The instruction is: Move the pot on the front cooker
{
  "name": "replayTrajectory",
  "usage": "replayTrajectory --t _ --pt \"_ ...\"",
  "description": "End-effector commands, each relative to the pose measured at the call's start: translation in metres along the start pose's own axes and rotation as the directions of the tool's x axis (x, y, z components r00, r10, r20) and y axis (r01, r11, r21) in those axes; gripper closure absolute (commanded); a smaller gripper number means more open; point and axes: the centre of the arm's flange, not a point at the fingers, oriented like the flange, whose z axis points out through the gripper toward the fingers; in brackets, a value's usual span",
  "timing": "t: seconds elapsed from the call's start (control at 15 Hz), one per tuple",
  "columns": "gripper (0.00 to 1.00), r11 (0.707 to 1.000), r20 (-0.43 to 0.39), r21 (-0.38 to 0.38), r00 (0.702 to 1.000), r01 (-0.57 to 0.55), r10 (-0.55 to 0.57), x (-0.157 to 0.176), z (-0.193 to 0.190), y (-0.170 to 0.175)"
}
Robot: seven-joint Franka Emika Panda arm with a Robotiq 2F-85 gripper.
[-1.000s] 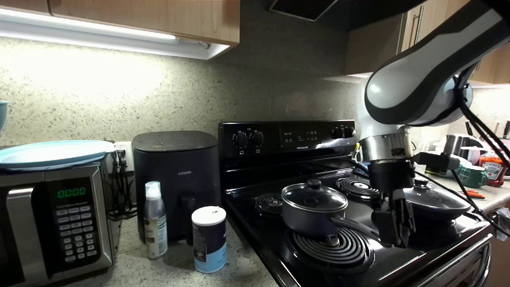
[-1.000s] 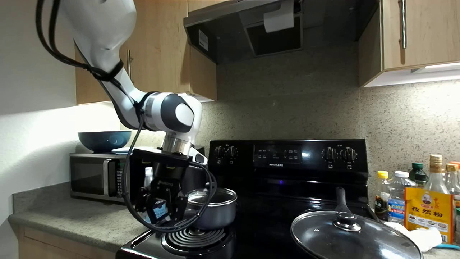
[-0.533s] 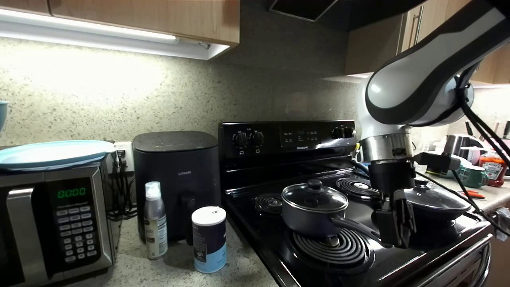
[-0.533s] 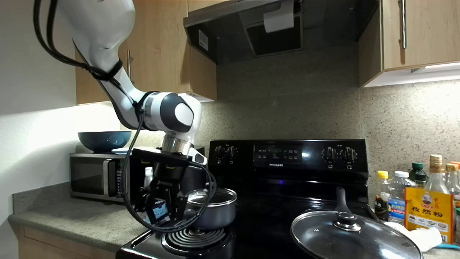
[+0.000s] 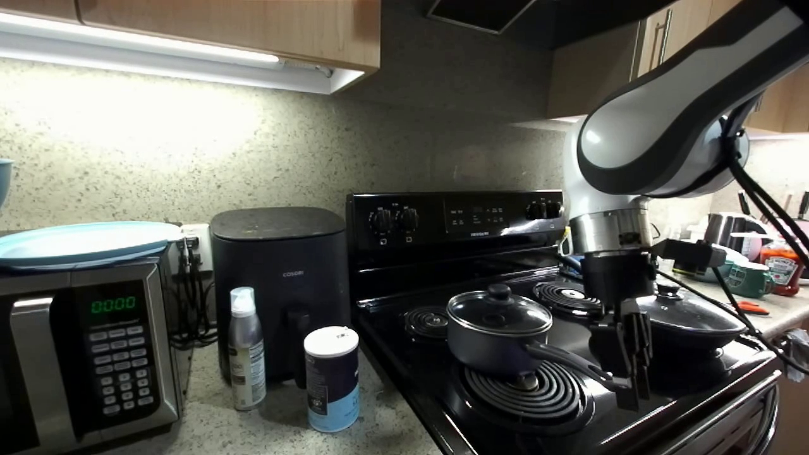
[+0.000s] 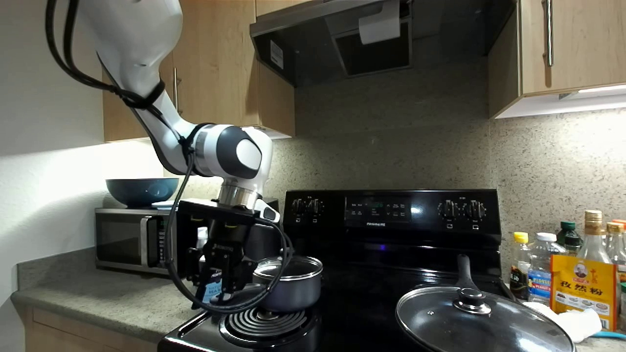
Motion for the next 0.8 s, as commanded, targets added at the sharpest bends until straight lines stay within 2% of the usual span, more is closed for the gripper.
replayTrajectory --t 0.0,0.13,0.2,0.27,0.47,0.73 --pt "0.48 1.000 0.000 -0.001 1.000 0.002 -0.002 0.000 0.000 -0.001" --pt "0.37 1.000 0.000 -0.002 1.000 0.006 -0.006 0.001 0.000 -0.003" --pt "0.12 1.000 0.000 -0.002 1.000 0.006 -0.006 0.001 0.000 -0.003" --pt "0.12 1.000 -0.033 -0.008 0.999 -0.002 0.002 0.005 0.002 -0.002" --pt "0.00 1.000 -0.105 0.009 0.994 -0.011 0.012 0.020 0.003 0.002" --pt "0.00 0.999 -0.153 0.033 0.987 -0.036 0.040 0.036 0.009 0.007"
